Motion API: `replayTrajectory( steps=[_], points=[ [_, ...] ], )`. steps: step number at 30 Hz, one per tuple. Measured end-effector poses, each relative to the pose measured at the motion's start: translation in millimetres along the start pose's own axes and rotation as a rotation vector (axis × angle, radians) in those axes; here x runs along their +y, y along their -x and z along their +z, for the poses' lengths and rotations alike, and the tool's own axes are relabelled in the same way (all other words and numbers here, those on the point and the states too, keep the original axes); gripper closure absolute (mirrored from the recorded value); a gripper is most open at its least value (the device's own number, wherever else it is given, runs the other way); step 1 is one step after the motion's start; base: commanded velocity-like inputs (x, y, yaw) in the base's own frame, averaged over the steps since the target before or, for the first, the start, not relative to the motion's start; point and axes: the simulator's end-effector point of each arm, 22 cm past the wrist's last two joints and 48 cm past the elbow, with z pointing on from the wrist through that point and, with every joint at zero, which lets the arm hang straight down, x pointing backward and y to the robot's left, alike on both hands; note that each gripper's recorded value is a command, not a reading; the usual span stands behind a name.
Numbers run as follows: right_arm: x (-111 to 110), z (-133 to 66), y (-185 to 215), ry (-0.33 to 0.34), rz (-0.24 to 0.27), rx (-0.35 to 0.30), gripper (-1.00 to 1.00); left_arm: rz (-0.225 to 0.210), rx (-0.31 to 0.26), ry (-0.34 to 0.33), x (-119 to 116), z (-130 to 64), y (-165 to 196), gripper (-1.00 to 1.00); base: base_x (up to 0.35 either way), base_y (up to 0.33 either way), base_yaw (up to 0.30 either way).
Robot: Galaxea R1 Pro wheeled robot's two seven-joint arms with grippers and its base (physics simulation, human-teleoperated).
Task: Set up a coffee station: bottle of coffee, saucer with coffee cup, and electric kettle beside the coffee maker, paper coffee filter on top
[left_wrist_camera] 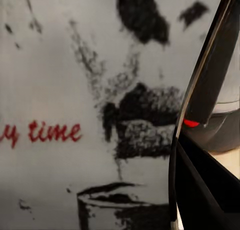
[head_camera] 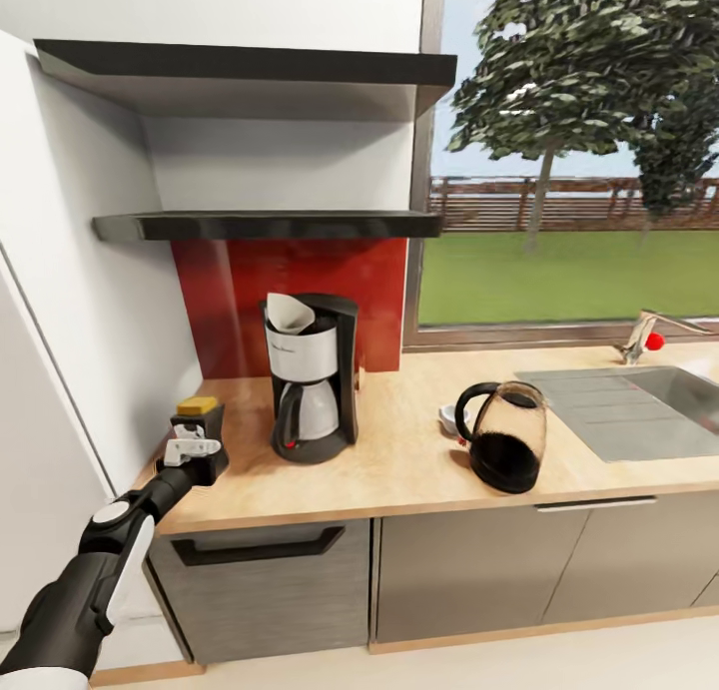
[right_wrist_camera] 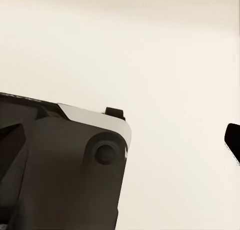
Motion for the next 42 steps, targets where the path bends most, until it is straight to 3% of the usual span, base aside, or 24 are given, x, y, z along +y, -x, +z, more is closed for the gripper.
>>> replayTrajectory(
  steps=[11, 17, 23, 37, 42],
  points=[
    [0.0, 0.3, 0.0, 0.0, 0.001, 0.001, -1.0, 0.008, -0.002, 0.003, 1.1, 0.7, -0.6, 1.0, 0.171, 0.0, 0.0],
    [0.1, 0.0, -0.7, 0.0, 0.0, 0.002, -1.0, -0.007, 0.055, 0.005, 2.9, 3.9, -28.5, 1.0, 0.186, 0.0, 0.0],
    [-1.1, 0.2, -2.3, -0.002, -0.001, 0.006, -1.0, 0.007, 0.005, 0.007, 3.9, 6.7, -26.9, 1.0, 0.11, 0.0, 0.0],
    [-1.1, 0.0, -3.5, -0.002, -0.001, 0.008, -1.0, 0.013, 0.054, -0.013, -5.4, 10.7, -56.6, 1.0, 0.083, 0.0, -0.094],
    [-1.1, 0.1, -3.4, -0.002, -0.001, 0.009, -1.0, 0.016, 0.046, -0.013, -5.6, 11.2, -55.9, 1.0, 0.043, 0.0, -0.001]
  ],
)
